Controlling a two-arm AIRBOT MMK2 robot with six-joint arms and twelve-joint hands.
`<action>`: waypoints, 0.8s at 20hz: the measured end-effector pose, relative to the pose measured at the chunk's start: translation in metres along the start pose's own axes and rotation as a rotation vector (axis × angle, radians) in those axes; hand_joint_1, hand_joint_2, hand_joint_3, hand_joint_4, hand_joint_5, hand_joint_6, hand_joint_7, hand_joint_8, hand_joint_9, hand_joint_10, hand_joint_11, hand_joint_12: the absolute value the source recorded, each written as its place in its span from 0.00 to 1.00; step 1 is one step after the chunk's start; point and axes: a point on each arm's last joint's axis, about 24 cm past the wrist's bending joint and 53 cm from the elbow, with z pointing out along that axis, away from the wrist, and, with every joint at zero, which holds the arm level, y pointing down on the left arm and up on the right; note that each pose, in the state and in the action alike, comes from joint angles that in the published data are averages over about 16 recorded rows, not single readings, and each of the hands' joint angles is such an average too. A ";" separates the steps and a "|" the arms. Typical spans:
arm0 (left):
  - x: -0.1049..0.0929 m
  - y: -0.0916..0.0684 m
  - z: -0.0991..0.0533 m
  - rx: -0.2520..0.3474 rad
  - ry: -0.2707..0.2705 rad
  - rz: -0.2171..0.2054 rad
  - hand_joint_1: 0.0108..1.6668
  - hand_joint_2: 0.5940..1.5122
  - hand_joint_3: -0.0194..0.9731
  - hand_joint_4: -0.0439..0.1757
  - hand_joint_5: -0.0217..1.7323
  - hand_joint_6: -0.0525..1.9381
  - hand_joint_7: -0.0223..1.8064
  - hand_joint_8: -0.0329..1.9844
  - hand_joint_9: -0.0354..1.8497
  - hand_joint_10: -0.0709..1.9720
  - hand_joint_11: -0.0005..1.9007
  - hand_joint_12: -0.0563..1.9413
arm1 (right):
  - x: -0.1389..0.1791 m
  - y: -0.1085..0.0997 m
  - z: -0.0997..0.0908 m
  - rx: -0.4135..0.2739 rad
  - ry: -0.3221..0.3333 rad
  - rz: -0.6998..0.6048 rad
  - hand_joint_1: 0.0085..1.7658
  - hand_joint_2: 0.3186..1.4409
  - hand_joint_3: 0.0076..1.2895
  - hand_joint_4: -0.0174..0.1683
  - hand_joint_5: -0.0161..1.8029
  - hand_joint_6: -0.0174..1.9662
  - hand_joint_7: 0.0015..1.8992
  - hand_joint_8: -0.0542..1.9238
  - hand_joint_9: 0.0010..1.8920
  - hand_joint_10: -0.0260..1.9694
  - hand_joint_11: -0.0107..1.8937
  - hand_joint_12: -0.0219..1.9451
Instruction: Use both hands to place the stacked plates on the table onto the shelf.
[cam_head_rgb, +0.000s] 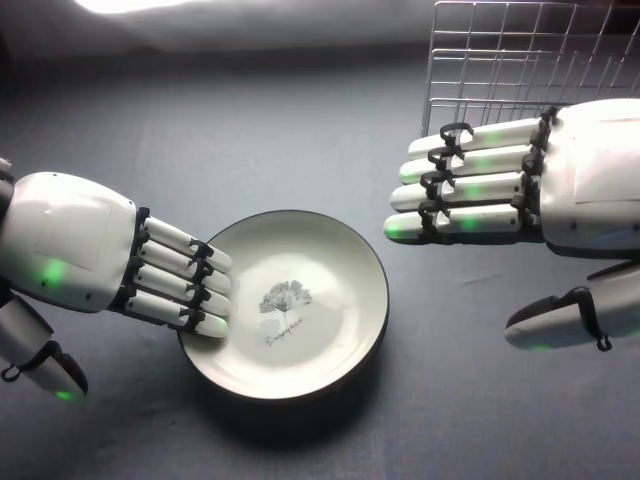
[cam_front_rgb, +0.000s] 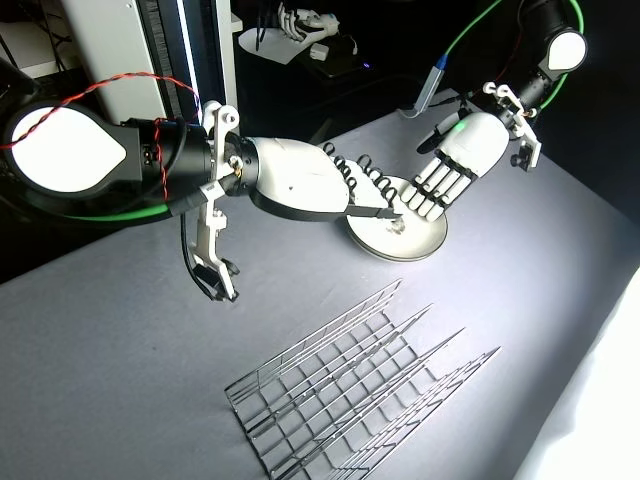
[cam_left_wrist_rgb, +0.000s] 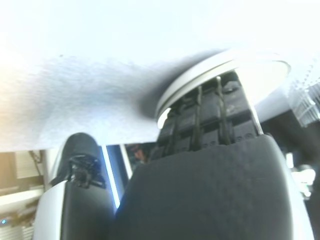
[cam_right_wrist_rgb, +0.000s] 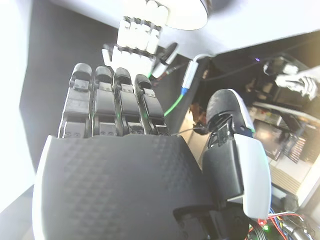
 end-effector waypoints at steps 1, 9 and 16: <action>0.000 -0.001 0.001 0.002 -0.001 -0.003 0.00 0.67 0.03 0.16 0.01 0.02 0.02 0.01 0.03 0.04 0.01 0.03 | 0.000 0.000 0.000 -0.005 -0.001 -0.001 0.00 0.84 0.01 0.14 0.02 0.02 0.01 0.03 0.01 0.02 0.02 0.01; -0.006 -0.010 0.023 0.025 -0.037 -0.028 0.00 0.68 0.03 0.16 0.01 0.01 0.01 0.01 0.02 0.04 0.01 0.03 | 0.000 0.004 -0.003 -0.065 -0.016 -0.005 0.00 0.85 0.01 0.14 0.02 0.02 0.01 0.03 0.01 0.02 0.02 0.01; -0.022 -0.017 0.049 0.047 -0.085 -0.045 0.00 0.68 0.03 0.16 0.01 0.01 0.01 0.01 0.02 0.03 0.01 0.03 | -0.001 0.003 -0.009 -0.099 -0.026 -0.007 0.04 0.84 0.01 0.14 0.02 0.02 0.01 0.03 0.01 0.02 0.02 0.01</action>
